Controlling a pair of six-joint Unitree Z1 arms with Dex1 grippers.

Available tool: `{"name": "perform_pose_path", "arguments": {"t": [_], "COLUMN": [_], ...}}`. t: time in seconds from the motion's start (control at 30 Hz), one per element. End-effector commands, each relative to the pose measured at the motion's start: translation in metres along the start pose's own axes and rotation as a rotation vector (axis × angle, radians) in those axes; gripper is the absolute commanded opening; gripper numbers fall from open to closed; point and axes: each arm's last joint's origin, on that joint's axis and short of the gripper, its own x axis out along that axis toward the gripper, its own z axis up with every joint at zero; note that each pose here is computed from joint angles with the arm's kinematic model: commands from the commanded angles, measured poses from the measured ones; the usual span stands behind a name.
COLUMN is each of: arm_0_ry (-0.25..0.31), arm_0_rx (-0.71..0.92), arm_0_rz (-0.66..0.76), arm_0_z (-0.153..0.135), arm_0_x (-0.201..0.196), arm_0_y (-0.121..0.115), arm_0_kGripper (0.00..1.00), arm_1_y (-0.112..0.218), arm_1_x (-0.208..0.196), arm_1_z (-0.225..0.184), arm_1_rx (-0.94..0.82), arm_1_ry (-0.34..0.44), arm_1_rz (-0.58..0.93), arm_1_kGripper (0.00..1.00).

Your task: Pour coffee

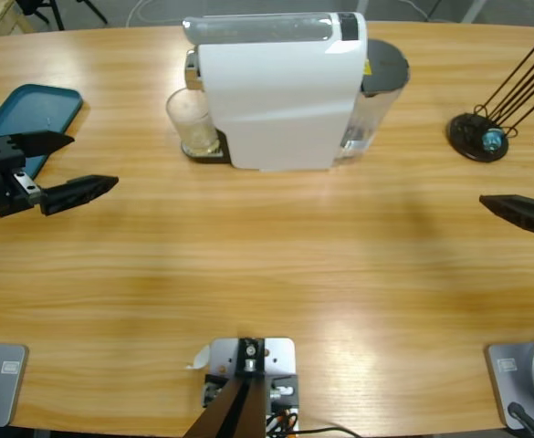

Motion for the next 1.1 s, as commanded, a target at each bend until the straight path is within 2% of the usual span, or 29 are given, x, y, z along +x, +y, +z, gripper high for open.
{"name": "perform_pose_path", "arguments": {"t": [0.03, 0.23, 0.37, 0.5, 0.6, 0.87, 1.1], "arm_0_ry": [0.082, 0.087, 0.025, -0.014, -0.021, -0.049, -0.058], "arm_0_rx": [0.078, 0.078, 0.086, 0.073, 0.061, 0.015, 0.013], "arm_0_rz": [-0.022, -0.008, -0.034, -0.080, -0.105, -0.081, -0.143], "arm_0_z": [-0.010, -0.008, 0.002, 0.008, 0.007, 0.004, 0.010], "arm_0_x": [0.018, 0.036, 0.057, 0.084, 0.101, 0.122, 0.145], "arm_0_y": [-0.002, 0.000, -0.001, 0.004, 0.007, 0.026, 0.027], "arm_0_kGripper": [0.839, 0.830, 0.959, 0.967, 1.000, 1.000, 0.977], "arm_1_y": [0.002, 0.002, 0.002, 0.002, 0.002, 0.002, 0.002], "arm_1_x": [0.003, 0.003, 0.004, 0.005, 0.005, 0.007, 0.009], "arm_1_z": [-0.011, -0.010, -0.010, -0.010, -0.010, -0.010, -0.010], "arm_1_rx": [0.012, 0.013, 0.014, 0.014, 0.014, 0.014, 0.016], "arm_1_ry": [0.022, 0.020, 0.023, 0.023, 0.025, 0.033, 0.040], "arm_1_rz": [0.016, 0.019, 0.019, 0.019, 0.019, 0.020, 0.021], "arm_1_kGripper": [1.000, 1.000, 1.000, 1.000, 1.000, 1.000, 1.000]}}
